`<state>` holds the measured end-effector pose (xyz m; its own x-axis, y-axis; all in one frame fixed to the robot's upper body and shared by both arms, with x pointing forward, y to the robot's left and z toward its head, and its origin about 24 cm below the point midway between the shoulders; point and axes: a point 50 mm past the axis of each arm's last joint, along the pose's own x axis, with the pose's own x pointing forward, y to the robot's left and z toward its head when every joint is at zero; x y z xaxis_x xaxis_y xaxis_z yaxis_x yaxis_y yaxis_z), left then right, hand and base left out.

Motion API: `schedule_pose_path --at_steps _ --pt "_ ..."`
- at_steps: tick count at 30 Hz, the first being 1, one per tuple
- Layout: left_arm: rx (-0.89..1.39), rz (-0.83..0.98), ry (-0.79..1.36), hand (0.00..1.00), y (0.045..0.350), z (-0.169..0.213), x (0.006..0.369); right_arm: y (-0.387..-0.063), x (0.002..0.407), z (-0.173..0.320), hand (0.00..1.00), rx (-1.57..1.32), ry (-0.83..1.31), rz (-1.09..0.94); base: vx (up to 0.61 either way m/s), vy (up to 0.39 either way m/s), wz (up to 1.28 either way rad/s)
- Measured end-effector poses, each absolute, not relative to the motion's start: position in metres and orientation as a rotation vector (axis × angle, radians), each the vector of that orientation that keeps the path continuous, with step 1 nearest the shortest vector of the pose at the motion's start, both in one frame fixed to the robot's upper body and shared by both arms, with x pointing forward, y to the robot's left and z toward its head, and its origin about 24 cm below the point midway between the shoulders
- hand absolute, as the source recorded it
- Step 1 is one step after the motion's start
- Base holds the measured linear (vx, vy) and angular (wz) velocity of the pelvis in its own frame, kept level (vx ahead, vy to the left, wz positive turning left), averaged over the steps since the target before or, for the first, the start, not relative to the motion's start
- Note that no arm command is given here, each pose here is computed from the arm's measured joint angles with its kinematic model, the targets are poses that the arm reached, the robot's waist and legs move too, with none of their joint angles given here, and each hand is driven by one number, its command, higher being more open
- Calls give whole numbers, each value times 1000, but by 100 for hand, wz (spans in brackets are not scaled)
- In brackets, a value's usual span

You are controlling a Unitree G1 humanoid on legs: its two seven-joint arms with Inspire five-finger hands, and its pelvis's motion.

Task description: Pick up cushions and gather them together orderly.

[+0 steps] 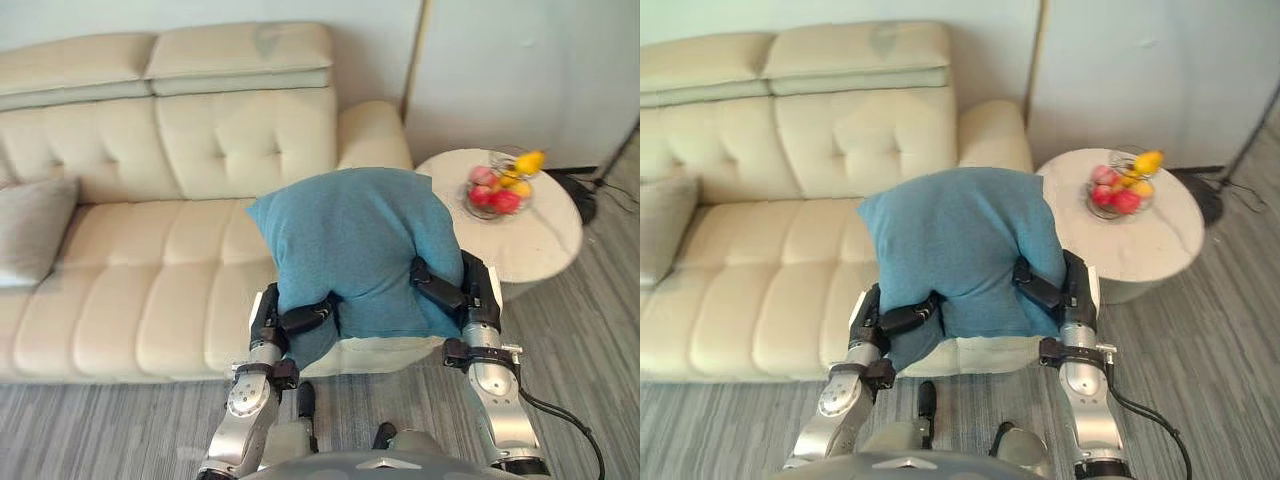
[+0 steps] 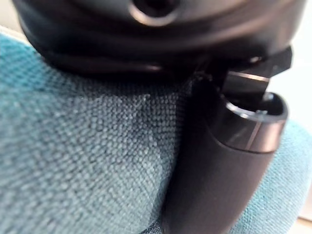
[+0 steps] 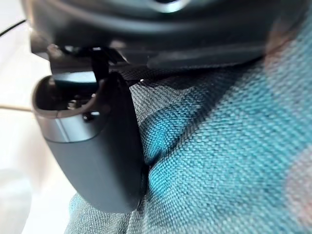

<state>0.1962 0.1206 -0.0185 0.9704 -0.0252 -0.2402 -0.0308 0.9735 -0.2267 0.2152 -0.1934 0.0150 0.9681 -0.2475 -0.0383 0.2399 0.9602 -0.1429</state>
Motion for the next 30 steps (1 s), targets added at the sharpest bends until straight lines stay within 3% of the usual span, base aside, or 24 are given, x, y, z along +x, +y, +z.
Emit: schedule_pose_path --at_steps 9,17,30 --pt "-234 -59 238 0 106 -17 204 -206 220 19 0 -134 49 -310 20 140 74" --pt "-183 -47 318 0 119 -34 192 -195 207 -10 0 -71 177 -312 34 239 55" --pt "-174 -90 349 0 112 -39 185 -204 197 -16 0 -93 212 -323 164 -9 49"
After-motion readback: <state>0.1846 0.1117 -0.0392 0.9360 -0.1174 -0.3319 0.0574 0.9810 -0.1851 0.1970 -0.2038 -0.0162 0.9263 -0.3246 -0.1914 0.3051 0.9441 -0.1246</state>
